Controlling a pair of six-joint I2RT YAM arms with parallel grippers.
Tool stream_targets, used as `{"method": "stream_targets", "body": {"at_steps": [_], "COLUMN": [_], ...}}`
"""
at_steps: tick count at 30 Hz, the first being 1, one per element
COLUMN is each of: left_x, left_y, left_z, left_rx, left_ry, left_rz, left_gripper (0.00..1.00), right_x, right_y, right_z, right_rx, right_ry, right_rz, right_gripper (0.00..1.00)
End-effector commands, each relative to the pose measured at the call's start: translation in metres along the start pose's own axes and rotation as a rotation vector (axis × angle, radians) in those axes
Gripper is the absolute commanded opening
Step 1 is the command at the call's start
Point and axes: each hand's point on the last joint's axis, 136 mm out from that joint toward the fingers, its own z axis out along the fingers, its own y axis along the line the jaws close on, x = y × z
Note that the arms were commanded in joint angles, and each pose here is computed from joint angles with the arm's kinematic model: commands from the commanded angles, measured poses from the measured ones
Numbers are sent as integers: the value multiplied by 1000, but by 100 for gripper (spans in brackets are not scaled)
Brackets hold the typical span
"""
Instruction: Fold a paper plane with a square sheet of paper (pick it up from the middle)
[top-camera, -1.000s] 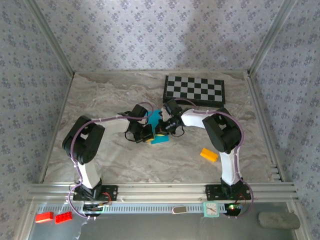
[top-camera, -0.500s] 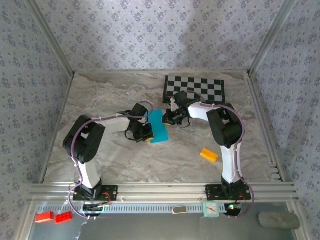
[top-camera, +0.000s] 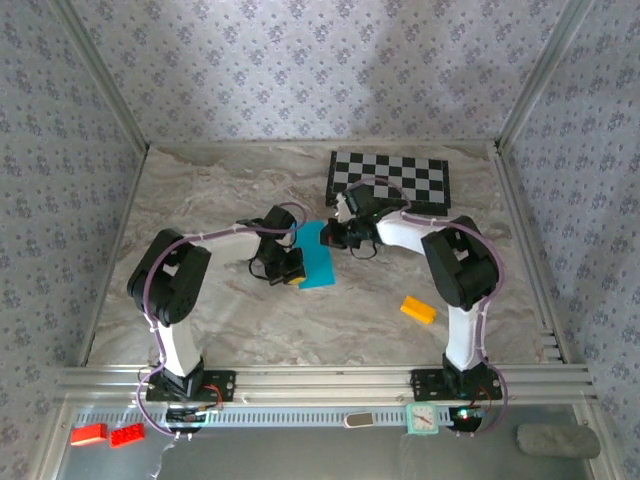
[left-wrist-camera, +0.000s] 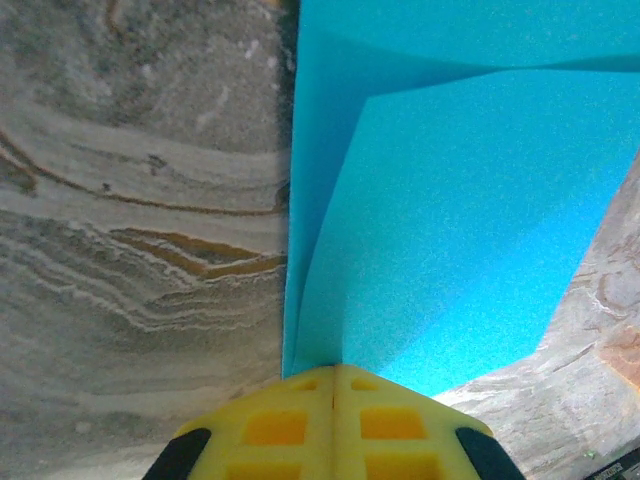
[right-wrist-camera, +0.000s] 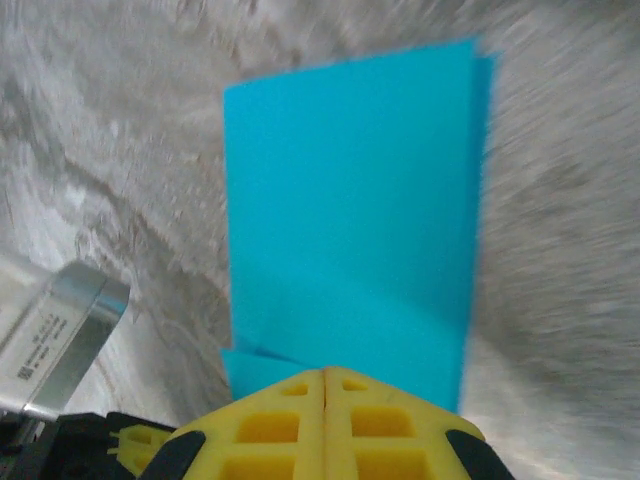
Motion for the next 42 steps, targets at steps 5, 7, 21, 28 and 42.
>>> {"method": "stream_targets", "body": {"at_steps": [5,7,21,28,42], "left_x": [0,-5,-27,-16,50], "left_y": [7,-3,-47,-25,34], "left_z": [0,-4,1,15,-5], "left_rx": [-29,9,168,73,-147], "left_ry": [30,15,-14,39,117], "left_rz": [3,21,66,30,89], "left_gripper": [0,0,10,6,11], "right_x": [25,29,48,67,80], "right_y": [-16,-23,-52,-69,-103], "right_z": [23,25,33,36,36], "right_rx": [25,47,139,182,298], "right_ry": [92,109,156,187,210], "right_rz": [57,65,106,142,193], "right_gripper": [2,1,0,0,0]}}
